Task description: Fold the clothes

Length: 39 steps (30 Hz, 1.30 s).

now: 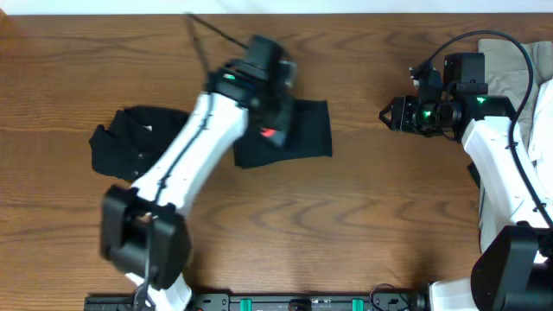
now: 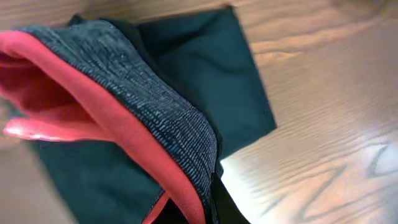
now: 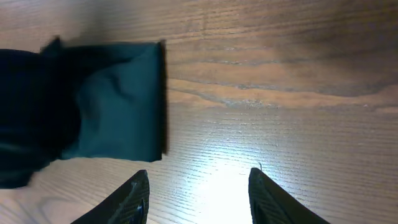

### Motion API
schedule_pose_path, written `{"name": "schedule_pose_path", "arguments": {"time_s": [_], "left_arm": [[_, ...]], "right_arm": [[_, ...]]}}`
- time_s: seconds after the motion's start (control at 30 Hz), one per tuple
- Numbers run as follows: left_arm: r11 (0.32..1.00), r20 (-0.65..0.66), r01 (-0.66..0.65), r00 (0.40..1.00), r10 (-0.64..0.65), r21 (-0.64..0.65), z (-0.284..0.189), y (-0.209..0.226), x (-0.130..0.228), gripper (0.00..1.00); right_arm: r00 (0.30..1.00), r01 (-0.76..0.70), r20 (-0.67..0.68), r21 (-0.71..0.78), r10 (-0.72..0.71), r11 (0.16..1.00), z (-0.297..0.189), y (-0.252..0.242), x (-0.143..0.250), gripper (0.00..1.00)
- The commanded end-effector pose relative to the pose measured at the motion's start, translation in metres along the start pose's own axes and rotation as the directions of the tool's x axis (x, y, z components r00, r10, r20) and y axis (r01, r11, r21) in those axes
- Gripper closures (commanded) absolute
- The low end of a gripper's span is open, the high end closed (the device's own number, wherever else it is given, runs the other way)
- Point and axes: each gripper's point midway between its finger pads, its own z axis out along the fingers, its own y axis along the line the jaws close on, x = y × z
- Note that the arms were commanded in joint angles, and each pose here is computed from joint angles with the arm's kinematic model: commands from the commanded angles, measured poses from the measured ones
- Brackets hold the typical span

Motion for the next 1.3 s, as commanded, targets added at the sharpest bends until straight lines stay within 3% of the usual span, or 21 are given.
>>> {"name": "schedule_pose_path", "arguments": {"time_s": [0.0, 0.33, 0.4, 0.57, 0.6, 0.8, 0.9, 1.0, 1.07, 1.13, 1.2, 1.27], "left_arm": [[0.998, -0.015, -0.004, 1.0, 0.003, -0.068, 0.024, -0.009, 0.005, 0.94], [0.999, -0.019, 0.014, 1.0, -0.015, -0.035, 0.08, -0.044, 0.008, 0.93], [0.999, -0.007, 0.029, 1.0, -0.029, -0.03, 0.083, -0.045, 0.006, 0.83], [0.996, 0.076, 0.091, 0.993, -0.092, 0.011, 0.083, -0.053, -0.015, 0.34], [0.995, 0.086, 0.102, 0.991, -0.104, 0.021, 0.082, -0.055, -0.018, 0.3], [0.994, 0.109, 0.101, 0.988, -0.106, 0.045, 0.06, -0.054, -0.026, 0.25], [0.996, 0.134, 0.081, 0.987, -0.085, 0.035, 0.036, -0.043, -0.032, 0.13], [0.992, 0.13, 0.125, 0.984, -0.122, -0.019, 0.011, -0.017, -0.028, 0.12], [0.981, 0.122, 0.168, 0.98, -0.156, -0.096, -0.002, 0.01, -0.022, 0.18], [0.966, 0.093, 0.206, 0.977, -0.194, -0.156, -0.007, 0.034, -0.013, 0.34], [0.953, 0.05, 0.241, 0.97, -0.236, -0.184, -0.006, 0.051, -0.001, 0.57], [0.943, 0.01, 0.263, 0.964, -0.266, -0.206, -0.001, 0.064, 0.011, 0.67]], "right_arm": [[1.0, 0.018, 0.011, -0.004, -0.018, 1.0, -0.004, 0.002, -0.002, 0.51], [1.0, 0.018, 0.01, -0.004, -0.018, 1.0, -0.004, 0.002, -0.001, 0.5], [1.0, 0.017, 0.009, -0.004, -0.017, 1.0, -0.004, 0.002, -0.001, 0.51], [1.0, 0.014, 0.002, -0.003, -0.014, 1.0, -0.004, 0.001, 0.001, 0.5], [1.0, 0.013, 0.0, -0.003, -0.013, 1.0, -0.003, 0.001, 0.001, 0.5], [1.0, 0.005, -0.019, 0.0, -0.005, 1.0, -0.003, 0.001, 0.006, 0.5], [1.0, 0.008, -0.019, -0.002, -0.008, 1.0, -0.003, 0.002, 0.006, 0.5], [0.997, 0.073, -0.019, -0.066, -0.074, 0.995, -0.001, 0.018, 0.007, 0.56], [0.988, 0.149, -0.011, -0.147, -0.152, 0.978, 0.0, 0.038, 0.008, 0.62], [0.981, 0.189, -0.006, -0.188, -0.194, 0.964, 0.003, 0.055, 0.011, 0.67], [0.97, 0.238, 0.0, -0.206, -0.243, 0.949, 0.009, 0.073, 0.014, 0.69], [0.956, 0.288, 0.004, -0.221, -0.294, 0.932, 0.017, 0.091, 0.018, 0.69]]}}
